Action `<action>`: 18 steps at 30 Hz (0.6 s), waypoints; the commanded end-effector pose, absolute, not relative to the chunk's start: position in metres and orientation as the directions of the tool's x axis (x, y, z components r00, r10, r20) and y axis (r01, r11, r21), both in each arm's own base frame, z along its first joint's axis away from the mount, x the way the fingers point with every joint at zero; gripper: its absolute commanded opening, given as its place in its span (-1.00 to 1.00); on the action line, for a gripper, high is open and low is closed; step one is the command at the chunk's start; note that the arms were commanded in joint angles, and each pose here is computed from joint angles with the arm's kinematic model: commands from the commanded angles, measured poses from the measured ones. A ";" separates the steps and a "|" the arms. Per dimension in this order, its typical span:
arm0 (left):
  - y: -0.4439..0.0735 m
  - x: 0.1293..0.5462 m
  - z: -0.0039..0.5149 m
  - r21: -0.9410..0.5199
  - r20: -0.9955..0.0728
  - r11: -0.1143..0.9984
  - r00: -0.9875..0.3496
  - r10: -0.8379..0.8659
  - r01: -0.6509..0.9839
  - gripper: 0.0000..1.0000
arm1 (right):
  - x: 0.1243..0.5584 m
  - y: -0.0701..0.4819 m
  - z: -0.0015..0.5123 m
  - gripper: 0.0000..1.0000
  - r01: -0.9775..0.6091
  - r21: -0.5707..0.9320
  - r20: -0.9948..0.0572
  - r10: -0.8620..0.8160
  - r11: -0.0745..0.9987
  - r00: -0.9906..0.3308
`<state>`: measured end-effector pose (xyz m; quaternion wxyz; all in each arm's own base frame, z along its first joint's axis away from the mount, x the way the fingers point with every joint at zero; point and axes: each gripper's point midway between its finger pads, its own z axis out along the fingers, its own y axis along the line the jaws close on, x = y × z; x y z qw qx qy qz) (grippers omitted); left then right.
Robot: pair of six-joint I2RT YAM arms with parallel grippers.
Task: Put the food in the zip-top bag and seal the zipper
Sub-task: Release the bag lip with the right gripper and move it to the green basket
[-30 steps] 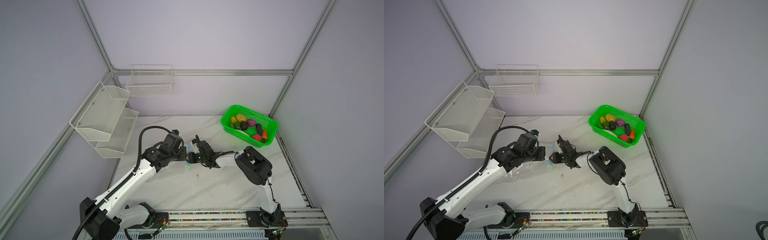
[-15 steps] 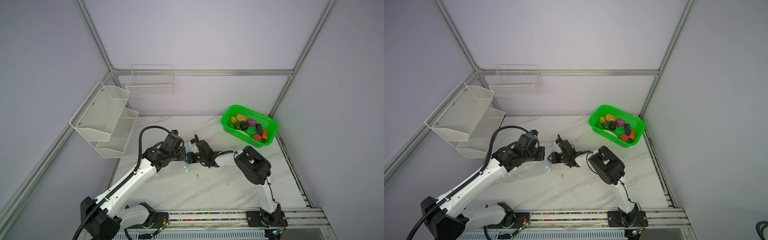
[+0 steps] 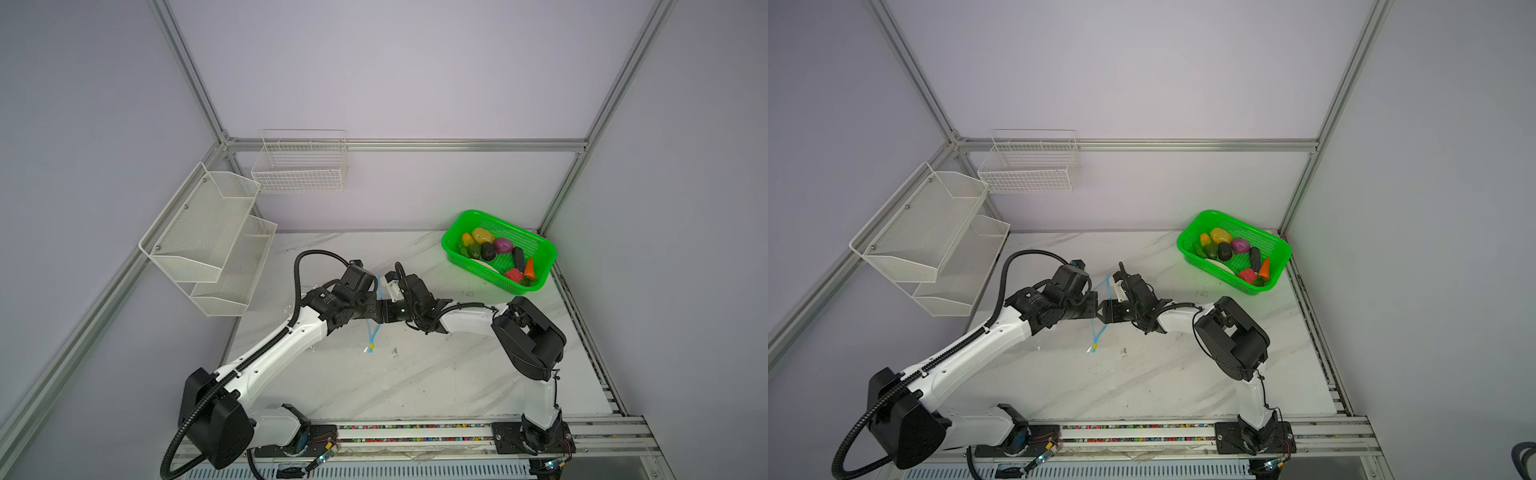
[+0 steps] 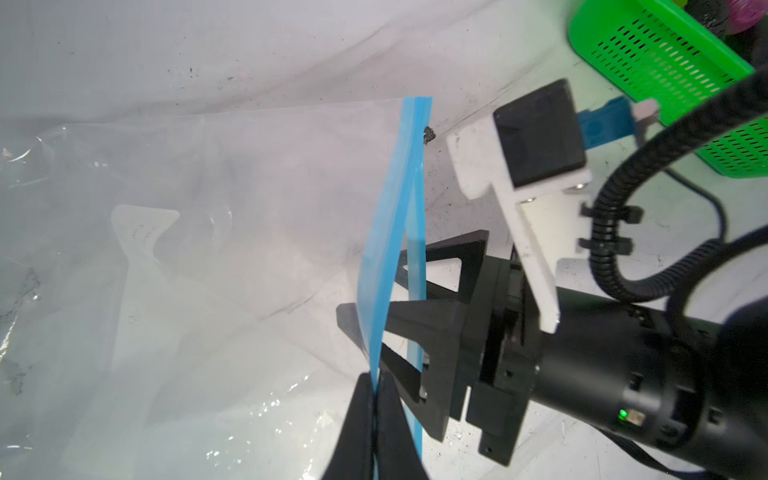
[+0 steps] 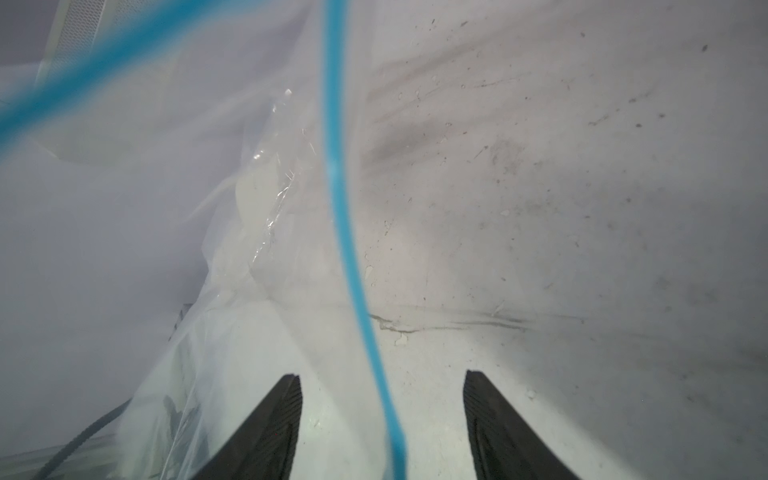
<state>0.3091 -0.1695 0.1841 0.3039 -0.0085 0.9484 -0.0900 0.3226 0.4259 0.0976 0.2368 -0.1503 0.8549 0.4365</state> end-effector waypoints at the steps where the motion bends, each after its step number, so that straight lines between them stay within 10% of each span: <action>1: -0.175 0.318 0.196 -0.212 -0.608 0.977 -0.786 -0.109 0.028 -1.00 | 0.321 0.415 0.107 0.32 -0.451 0.666 -0.538 -0.037 0.594 -0.842; 18: -0.204 0.324 0.183 -0.315 -0.617 0.941 -0.780 -0.101 0.127 -1.00 | 0.356 0.338 0.160 0.39 -0.447 0.580 -0.638 0.040 0.681 -0.769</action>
